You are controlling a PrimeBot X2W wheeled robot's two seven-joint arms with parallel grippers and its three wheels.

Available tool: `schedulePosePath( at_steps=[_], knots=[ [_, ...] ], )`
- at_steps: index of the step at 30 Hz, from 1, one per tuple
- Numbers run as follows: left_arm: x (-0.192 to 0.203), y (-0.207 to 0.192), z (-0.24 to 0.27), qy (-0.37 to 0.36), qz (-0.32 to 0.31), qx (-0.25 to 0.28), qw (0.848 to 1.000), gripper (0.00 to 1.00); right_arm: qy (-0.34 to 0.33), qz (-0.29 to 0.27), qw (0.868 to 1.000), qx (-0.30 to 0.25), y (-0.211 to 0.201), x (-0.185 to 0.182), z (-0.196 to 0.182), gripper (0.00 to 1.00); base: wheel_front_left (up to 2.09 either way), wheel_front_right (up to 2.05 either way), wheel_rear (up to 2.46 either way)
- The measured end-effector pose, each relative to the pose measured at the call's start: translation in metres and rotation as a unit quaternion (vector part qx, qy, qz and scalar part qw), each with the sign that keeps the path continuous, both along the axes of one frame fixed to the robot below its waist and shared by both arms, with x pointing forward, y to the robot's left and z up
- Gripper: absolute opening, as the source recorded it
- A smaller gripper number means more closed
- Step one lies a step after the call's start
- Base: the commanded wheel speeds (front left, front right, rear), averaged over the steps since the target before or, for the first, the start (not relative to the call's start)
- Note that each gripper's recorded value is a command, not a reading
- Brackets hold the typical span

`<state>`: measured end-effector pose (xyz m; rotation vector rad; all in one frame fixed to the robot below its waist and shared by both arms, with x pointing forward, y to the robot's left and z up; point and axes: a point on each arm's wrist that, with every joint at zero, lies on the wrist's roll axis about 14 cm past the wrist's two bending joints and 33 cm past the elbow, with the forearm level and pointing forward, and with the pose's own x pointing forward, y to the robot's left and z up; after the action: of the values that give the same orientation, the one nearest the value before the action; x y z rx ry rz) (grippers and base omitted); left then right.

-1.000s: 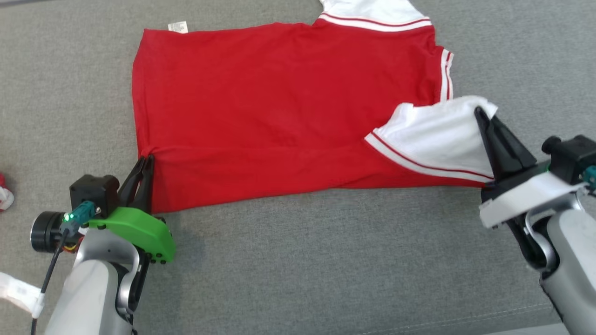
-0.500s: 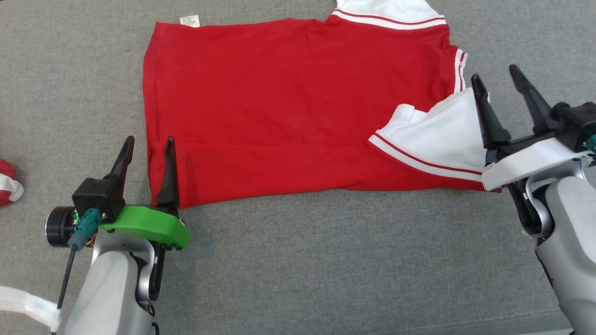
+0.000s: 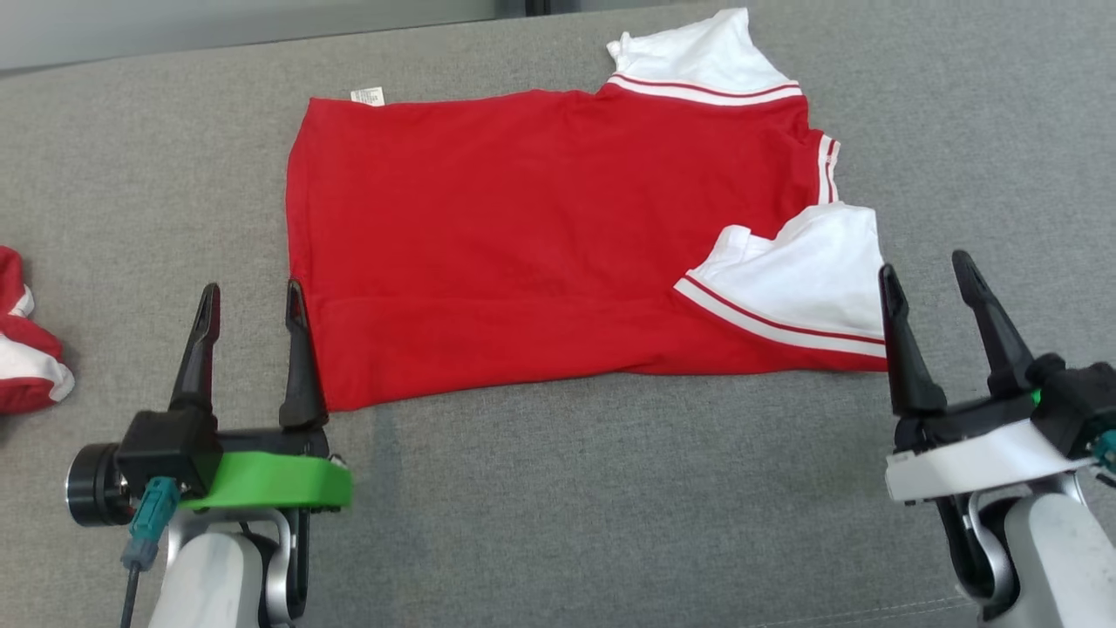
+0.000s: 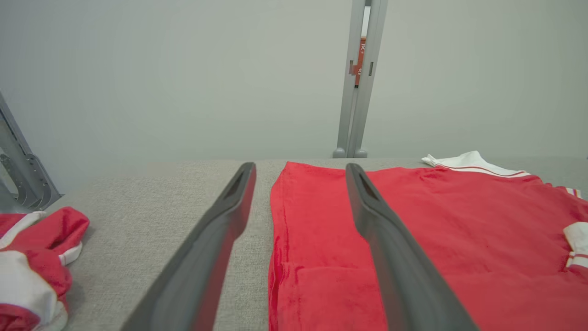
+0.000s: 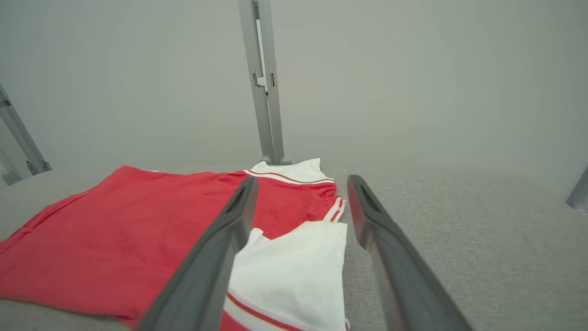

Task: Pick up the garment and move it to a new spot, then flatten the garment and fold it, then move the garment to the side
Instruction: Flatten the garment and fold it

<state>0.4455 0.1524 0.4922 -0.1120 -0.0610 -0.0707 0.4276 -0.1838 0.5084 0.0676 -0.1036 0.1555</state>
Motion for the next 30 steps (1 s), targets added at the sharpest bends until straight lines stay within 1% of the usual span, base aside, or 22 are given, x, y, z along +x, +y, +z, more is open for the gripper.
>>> schedulePosePath(
  at_steps=[7, 18, 21, 26, 30],
  knots=[
    [-0.025, 0.005, -0.007, 0.016, 0.015, 0.005, 1.0, 1.0, 0.009, -0.011, 1.0, 0.011, 0.0, -0.029, -0.002, 1.0, 0.0, 0.0, 0.0],
    [-0.031, 0.004, -0.013, 0.029, 0.012, 0.004, 0.999, 1.0, 0.012, -0.018, 1.0, 0.012, -0.005, -0.035, 0.001, 1.0, 0.0, 0.0, 0.0],
    [-0.032, 0.002, -0.03, 0.064, 0.005, 0.006, 0.998, 1.0, 0.036, -0.019, 0.999, 0.009, -0.007, -0.034, -0.013, 1.0, 0.0, 0.0, 0.0],
    [-0.038, -0.003, -0.075, 0.143, -0.006, -0.009, 0.99, 1.0, 0.106, -0.029, 0.994, 0.005, -0.017, -0.034, -0.057, 1.0, 0.0, 0.0, 0.0],
    [-0.034, -0.004, -0.099, 0.181, -0.01, -0.019, 0.983, 1.0, 0.147, -0.032, 0.989, 0.008, -0.022, -0.026, -0.085, 1.0, 0.0, 0.0, 0.0]
  ],
)
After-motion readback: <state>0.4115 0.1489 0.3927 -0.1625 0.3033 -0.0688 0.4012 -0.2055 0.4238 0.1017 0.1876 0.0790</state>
